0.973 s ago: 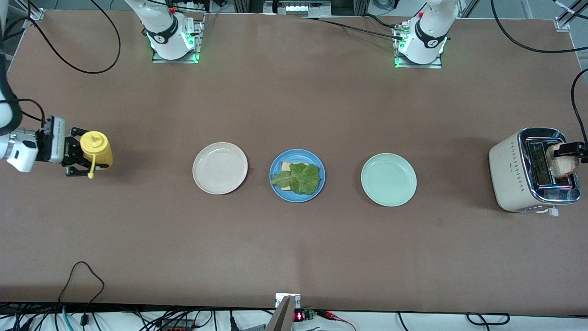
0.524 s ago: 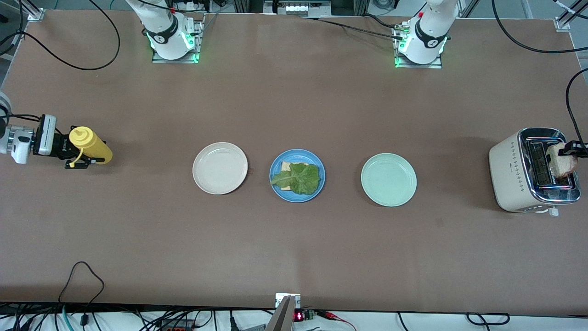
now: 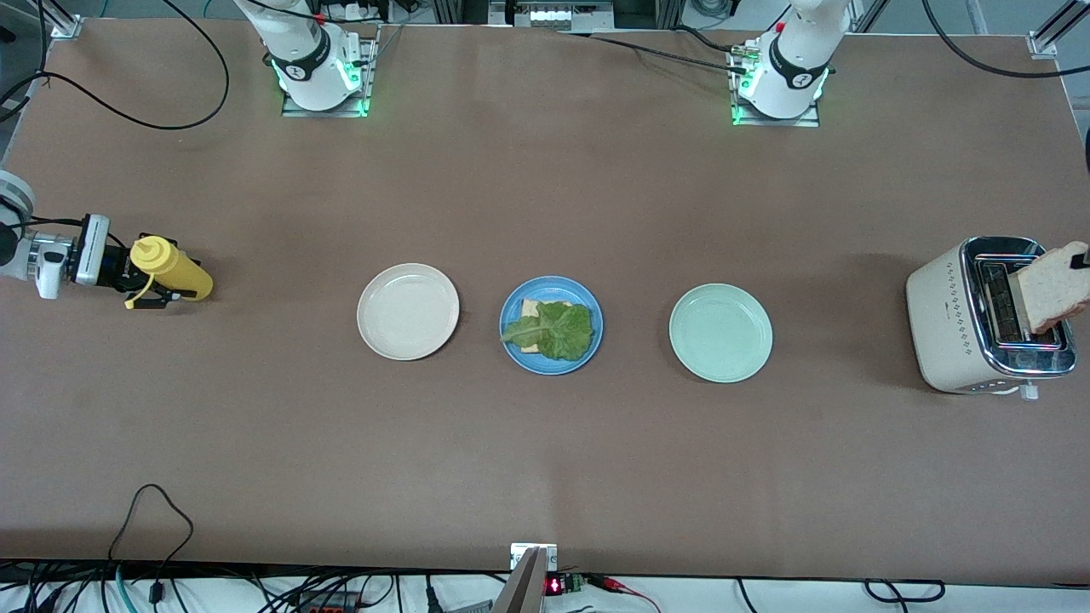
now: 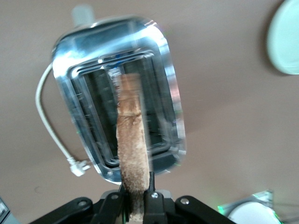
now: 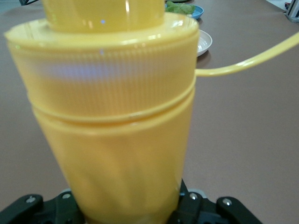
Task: Make sandwich in blue plate with both arms
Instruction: 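Lift second toast with the left gripper while the right gripper releases mustard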
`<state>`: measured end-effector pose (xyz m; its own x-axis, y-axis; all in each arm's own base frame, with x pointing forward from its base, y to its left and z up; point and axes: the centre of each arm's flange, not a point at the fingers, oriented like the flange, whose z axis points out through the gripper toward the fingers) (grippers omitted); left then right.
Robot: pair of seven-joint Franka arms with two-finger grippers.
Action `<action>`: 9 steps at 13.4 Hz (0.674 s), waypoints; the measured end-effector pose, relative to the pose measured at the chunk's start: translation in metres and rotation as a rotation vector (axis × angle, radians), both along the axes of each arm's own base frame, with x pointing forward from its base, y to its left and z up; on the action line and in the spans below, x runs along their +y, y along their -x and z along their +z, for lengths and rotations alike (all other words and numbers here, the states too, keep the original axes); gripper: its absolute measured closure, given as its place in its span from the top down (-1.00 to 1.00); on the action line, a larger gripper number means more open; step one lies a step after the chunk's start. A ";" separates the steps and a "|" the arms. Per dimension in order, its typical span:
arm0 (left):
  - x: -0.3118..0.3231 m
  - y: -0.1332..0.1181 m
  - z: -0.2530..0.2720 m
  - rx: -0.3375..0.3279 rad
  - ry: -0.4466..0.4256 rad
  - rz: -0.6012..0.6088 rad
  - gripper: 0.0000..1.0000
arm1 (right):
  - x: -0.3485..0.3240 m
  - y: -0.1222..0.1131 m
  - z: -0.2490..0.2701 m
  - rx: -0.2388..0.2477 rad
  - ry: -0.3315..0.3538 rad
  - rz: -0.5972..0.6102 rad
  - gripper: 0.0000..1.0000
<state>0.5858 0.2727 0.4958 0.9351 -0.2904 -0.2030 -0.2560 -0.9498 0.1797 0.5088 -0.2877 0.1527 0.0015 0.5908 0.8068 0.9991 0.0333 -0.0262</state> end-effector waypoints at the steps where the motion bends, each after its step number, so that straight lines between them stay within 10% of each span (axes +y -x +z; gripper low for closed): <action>1: -0.023 -0.002 0.021 -0.010 0.037 -0.029 -0.73 | -0.002 0.002 -0.007 0.005 -0.009 -0.012 0.25; 5: -0.126 -0.024 0.021 0.015 0.203 0.003 -0.73 | -0.012 0.007 -0.018 0.018 -0.018 -0.041 0.25; 9: -0.280 -0.048 -0.020 0.075 0.322 0.134 -0.73 | -0.019 0.014 -0.022 0.030 -0.030 -0.063 0.98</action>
